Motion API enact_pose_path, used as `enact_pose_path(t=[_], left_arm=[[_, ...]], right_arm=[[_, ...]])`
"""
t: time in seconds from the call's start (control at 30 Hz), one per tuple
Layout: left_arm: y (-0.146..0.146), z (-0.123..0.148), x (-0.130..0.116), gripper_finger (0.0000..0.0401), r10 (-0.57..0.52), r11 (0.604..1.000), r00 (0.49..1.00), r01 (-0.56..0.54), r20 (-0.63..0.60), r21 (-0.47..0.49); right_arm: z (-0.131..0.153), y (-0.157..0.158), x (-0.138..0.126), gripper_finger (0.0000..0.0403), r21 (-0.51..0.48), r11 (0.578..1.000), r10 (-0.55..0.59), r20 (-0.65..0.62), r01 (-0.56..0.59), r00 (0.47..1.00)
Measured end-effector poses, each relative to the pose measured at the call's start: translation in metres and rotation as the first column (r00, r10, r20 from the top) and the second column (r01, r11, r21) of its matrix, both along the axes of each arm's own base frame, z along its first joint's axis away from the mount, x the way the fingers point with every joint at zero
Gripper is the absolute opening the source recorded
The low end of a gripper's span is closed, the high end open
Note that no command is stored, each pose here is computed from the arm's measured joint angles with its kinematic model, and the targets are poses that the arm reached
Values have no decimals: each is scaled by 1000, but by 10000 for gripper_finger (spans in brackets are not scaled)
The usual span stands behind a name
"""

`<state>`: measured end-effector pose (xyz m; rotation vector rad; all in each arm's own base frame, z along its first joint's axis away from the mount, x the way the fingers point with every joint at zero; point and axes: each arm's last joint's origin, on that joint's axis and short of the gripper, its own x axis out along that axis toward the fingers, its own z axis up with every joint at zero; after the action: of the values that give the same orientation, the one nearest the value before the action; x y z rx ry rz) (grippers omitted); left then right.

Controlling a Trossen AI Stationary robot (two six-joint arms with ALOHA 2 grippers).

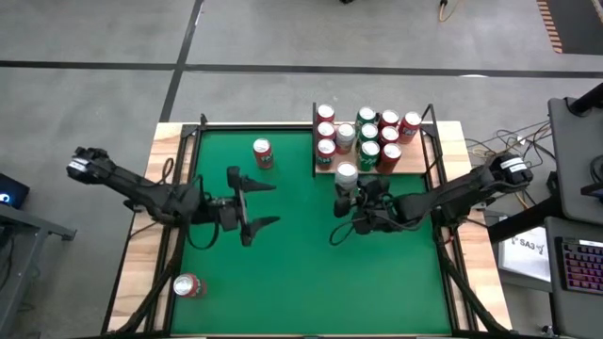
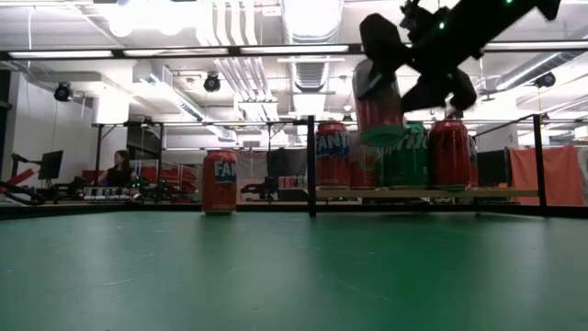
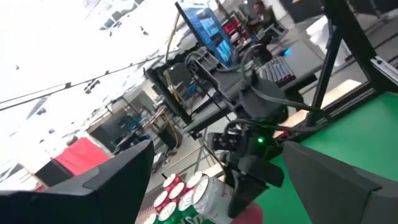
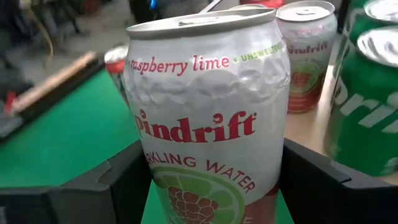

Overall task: Place canned beverage on shelf
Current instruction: Put the pink/white soda can on the shelf aligned with the other pink/white soda can

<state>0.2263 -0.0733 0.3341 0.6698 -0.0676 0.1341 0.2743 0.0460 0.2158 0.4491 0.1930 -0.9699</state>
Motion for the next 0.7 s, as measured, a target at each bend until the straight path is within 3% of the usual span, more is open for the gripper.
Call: enact_pose_path(t=[0.2, 0.43, 0.7], left_arm=[[28, 0, -3, 340, 56, 998, 998, -55, 12, -35], [52, -4, -13, 340, 155, 988, 988, -155, -2, -28], [77, -12, -30, 340, 173, 985, 984, -172, 35, -26]], right_arm=[[-16, 0, 5, 274, -62, 992, -110, 61, 114, 992], [-25, -2, 9, 274, -51, 982, -173, 110, 179, 979], [-46, -7, 16, 274, -114, 960, -246, 107, 258, 963]])
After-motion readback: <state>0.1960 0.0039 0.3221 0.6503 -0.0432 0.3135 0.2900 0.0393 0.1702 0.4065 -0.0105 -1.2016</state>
